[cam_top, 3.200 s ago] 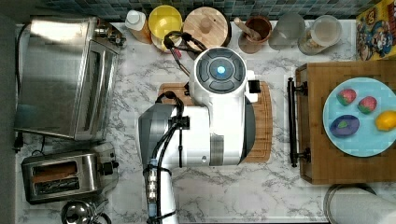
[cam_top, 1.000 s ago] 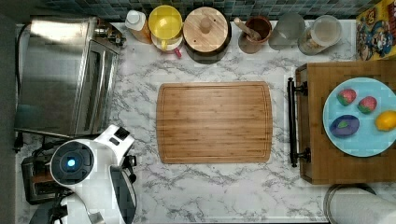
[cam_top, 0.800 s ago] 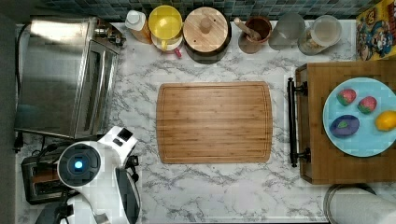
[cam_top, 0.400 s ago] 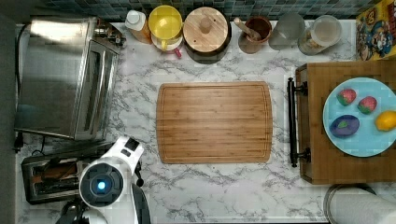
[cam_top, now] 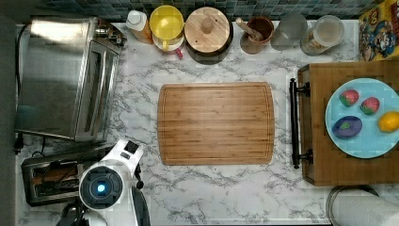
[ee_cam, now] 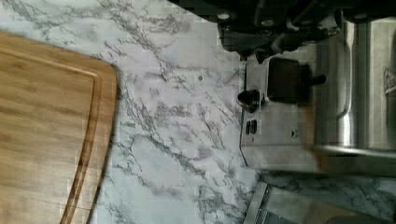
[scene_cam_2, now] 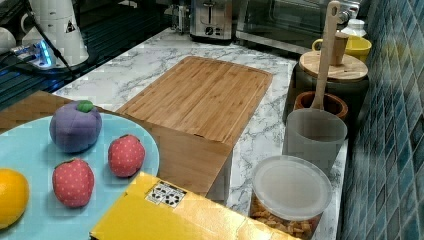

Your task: Turn on the toaster.

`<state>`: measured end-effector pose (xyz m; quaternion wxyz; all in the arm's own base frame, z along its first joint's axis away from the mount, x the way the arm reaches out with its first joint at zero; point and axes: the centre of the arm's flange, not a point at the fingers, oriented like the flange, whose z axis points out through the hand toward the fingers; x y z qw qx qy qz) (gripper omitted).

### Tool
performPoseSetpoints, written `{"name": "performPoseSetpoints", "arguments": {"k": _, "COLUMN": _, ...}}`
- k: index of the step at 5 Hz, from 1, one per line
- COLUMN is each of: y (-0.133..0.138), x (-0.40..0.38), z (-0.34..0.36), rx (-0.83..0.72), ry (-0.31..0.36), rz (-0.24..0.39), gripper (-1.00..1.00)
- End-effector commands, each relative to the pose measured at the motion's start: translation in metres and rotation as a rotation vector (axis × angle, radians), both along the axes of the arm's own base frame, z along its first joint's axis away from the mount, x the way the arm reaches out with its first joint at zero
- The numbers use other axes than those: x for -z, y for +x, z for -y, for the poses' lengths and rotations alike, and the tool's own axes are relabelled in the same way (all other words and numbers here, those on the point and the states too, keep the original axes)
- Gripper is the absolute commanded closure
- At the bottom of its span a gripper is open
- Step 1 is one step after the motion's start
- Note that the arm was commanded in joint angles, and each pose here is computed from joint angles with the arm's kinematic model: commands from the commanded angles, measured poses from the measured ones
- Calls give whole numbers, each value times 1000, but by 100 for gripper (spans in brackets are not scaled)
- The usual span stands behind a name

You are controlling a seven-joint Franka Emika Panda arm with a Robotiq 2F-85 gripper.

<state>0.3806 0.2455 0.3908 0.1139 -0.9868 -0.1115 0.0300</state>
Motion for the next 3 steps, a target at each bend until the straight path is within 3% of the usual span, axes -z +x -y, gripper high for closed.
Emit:
{"name": "performPoseSetpoints", "arguments": {"k": 1, "y": 26, "x": -38, "z": -32, "rx": 17, "ry": 185, "rz": 45, "gripper": 100}}
{"name": "performPoseSetpoints", "arguments": {"k": 2, "y": 25, "x": -46, "z": -34, "rx": 13, "ry": 226, "rz": 72, "gripper": 100}}
{"name": "performPoseSetpoints", "arguments": {"k": 3, "y": 28, "x": -38, "z": -43, "rx": -2, "ry": 194, "rz": 68, "gripper": 100}}
